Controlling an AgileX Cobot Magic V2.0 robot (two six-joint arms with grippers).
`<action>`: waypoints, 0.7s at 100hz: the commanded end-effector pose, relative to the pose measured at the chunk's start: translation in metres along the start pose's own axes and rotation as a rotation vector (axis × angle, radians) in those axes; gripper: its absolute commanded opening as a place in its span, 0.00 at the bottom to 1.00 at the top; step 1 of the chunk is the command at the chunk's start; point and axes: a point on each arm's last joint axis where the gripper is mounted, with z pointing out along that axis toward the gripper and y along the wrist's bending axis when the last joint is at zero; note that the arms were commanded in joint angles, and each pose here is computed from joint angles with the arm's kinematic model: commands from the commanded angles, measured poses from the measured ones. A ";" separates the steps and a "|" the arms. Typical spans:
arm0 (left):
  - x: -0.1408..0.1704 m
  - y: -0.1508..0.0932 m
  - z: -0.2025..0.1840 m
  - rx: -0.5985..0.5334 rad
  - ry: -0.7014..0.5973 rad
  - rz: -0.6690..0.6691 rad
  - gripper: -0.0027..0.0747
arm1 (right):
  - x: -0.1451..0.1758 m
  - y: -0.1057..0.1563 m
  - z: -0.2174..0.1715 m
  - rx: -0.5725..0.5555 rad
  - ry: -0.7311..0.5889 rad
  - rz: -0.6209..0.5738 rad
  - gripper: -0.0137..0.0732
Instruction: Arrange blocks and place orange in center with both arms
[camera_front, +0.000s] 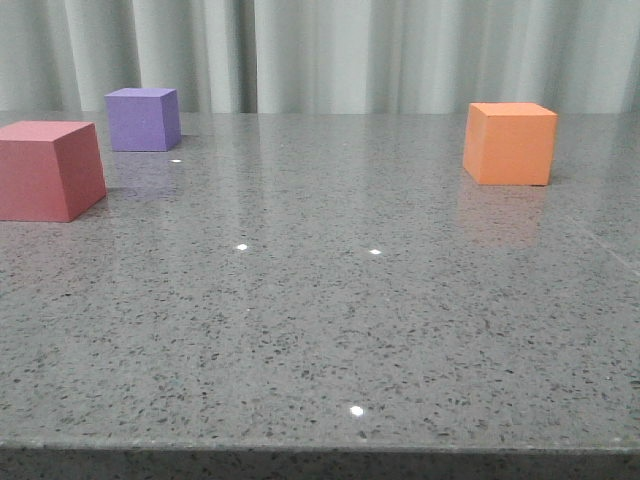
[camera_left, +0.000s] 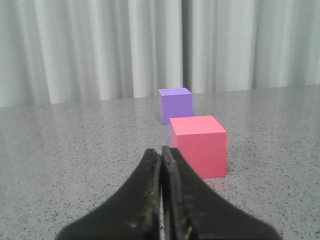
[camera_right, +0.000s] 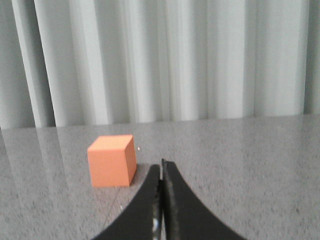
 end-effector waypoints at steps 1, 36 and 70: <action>0.006 0.000 -0.002 0.003 -0.067 -0.011 0.01 | -0.037 0.003 0.001 -0.002 -0.084 -0.009 0.03; 0.006 0.000 -0.002 0.003 -0.067 -0.011 0.01 | -0.128 0.010 0.043 0.045 0.311 -0.007 0.03; 0.006 0.000 -0.002 0.003 -0.067 -0.011 0.01 | -0.154 0.014 0.101 0.057 0.599 0.033 0.03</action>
